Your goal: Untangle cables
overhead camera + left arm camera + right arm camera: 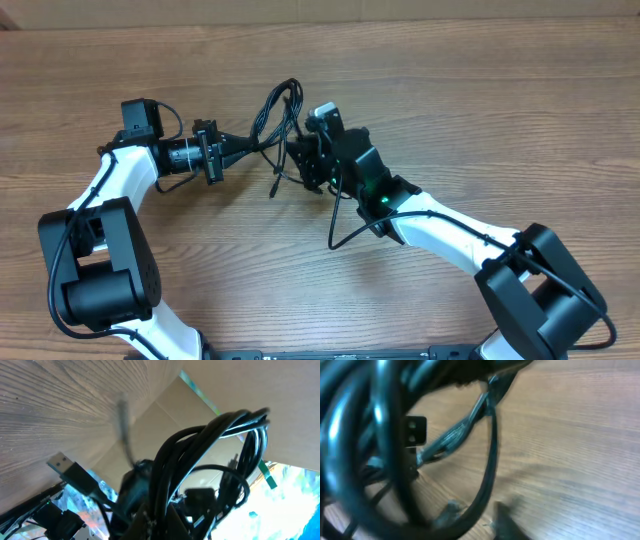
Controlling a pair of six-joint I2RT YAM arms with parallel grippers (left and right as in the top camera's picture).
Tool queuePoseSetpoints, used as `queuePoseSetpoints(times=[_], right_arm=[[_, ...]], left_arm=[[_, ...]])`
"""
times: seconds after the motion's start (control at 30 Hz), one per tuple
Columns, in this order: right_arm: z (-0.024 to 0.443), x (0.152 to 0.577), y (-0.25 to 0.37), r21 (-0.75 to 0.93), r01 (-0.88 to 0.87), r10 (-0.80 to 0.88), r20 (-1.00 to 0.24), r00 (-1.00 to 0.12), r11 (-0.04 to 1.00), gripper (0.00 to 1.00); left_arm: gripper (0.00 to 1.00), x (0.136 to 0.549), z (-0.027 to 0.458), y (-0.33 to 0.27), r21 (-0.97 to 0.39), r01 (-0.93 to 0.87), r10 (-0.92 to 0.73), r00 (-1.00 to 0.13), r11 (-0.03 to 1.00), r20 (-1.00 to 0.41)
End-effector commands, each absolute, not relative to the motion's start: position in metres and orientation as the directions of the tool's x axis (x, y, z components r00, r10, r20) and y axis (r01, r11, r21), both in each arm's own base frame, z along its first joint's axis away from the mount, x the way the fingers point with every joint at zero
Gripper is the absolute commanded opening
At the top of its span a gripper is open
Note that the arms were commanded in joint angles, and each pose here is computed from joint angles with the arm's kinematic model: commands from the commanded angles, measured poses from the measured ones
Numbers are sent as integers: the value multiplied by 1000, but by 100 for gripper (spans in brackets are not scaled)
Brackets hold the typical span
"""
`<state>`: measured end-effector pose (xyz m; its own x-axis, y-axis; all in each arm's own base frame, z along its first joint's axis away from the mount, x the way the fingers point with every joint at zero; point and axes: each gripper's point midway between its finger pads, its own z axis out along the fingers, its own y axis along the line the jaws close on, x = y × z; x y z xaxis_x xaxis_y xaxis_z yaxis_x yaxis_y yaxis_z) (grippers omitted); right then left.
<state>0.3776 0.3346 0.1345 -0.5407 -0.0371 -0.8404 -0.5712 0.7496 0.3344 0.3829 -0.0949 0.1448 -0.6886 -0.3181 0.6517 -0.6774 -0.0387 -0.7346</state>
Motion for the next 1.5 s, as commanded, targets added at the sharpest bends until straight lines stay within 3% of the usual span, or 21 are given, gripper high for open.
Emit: queuePoseSetpoints(times=[0.0, 0.17, 0.33, 0.47, 0.67, 0.93, 1.3, 1.47], right_arm=[[129, 367, 343, 364, -604, -63, -820, -569, 709, 4], [135, 353, 353, 410, -654, -82, -807, -585, 635, 4], [148, 351, 338, 424, -625, -70, -790, -609, 656, 4], [153, 351, 314, 504, -515, -3, -713, -702, 693, 4], [166, 335, 314, 601, -565, -37, -666, -745, 565, 4], [175, 327, 313, 634, -614, -70, -667, -742, 471, 4], [190, 328, 291, 693, -614, -63, -642, -764, 378, 4], [188, 320, 290, 720, -599, -83, -614, -785, 349, 8]], left_arm=[[4, 383, 158, -97, -756, -652, -282, -716, -54, 638], [4, 386, 158, -96, -816, -577, -295, -776, -25, 557], [4, 396, 163, -94, -965, -252, -300, -929, 74, 219], [4, 403, 168, -93, -991, -25, -282, -959, 134, -14], [4, 404, 169, -93, -980, 106, -263, -954, 167, -148], [4, 400, 173, -99, -946, 271, -211, -929, 175, -305], [4, 391, 183, -112, -838, 525, -133, -829, 147, -543], [4, 390, 182, -112, -811, 564, -126, -803, 152, -582]])
